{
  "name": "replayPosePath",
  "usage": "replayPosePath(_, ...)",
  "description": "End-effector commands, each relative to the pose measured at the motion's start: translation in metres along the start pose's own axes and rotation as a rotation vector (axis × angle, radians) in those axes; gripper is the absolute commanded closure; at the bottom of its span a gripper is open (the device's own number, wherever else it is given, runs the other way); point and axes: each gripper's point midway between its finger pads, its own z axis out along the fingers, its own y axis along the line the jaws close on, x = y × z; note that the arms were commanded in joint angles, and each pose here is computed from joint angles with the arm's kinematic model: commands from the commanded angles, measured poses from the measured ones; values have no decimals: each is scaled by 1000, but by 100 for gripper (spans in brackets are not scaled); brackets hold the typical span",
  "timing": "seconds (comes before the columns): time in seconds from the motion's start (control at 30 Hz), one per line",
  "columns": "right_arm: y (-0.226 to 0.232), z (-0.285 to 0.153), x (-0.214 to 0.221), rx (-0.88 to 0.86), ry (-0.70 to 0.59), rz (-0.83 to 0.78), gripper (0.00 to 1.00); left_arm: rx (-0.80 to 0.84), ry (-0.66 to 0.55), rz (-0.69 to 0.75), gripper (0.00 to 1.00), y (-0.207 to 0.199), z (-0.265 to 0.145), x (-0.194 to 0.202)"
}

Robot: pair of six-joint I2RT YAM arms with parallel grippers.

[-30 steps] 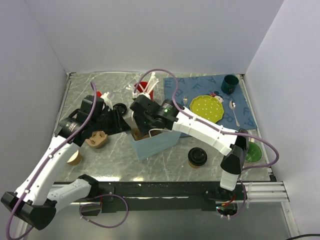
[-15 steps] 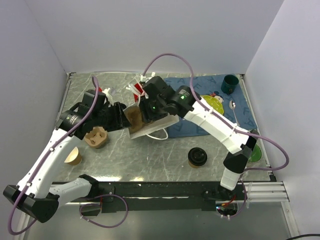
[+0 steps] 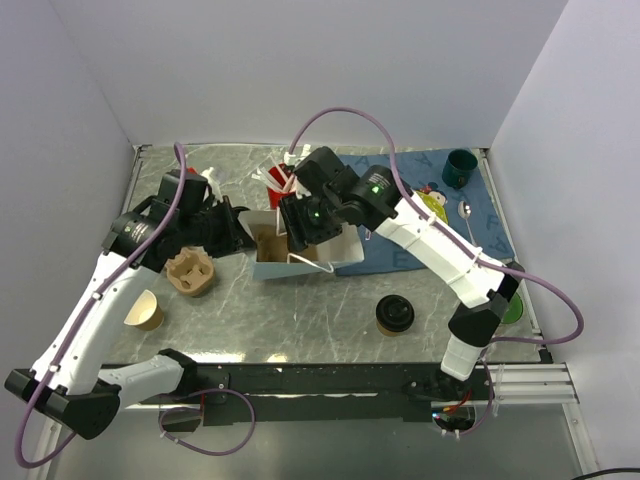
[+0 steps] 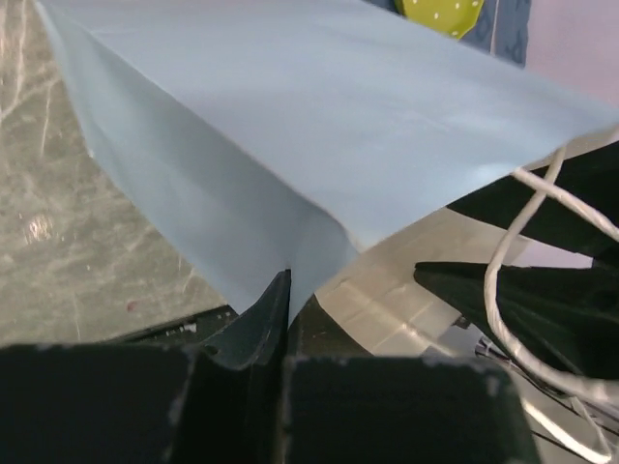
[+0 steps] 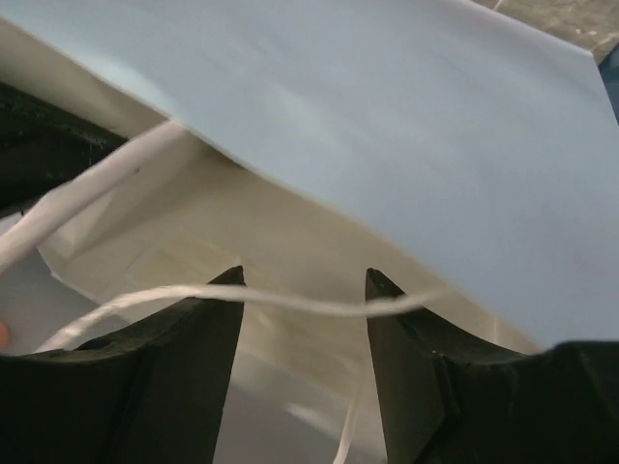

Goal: Pack the takeout coffee

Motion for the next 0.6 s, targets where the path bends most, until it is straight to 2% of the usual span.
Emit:
replayPosePath(0.0, -7, 1, 28, -22, 140, 0, 36, -23, 72, -90, 94, 7, 3, 19)
replayPosePath(0.13, -20, 5, 52, 21, 213, 0, 37, -32, 117, -105, 93, 12, 11, 26)
replayPosePath(0.27, -17, -10, 38, -4, 139, 6, 39, -63, 133, -100, 92, 23, 17, 31)
replayPosePath(0.33, -15, -26, 18, -9, 80, 22, 39, -104, 149, -84, 87, 34, 22, 36)
replayPosePath(0.4, -20, -38, 8, 28, 49, 34, 36, -139, 162, -75, 78, 43, 22, 40)
replayPosePath(0.57, -30, -61, -14, 23, -48, 83, 35, -171, 102, -39, 57, 46, 19, 25)
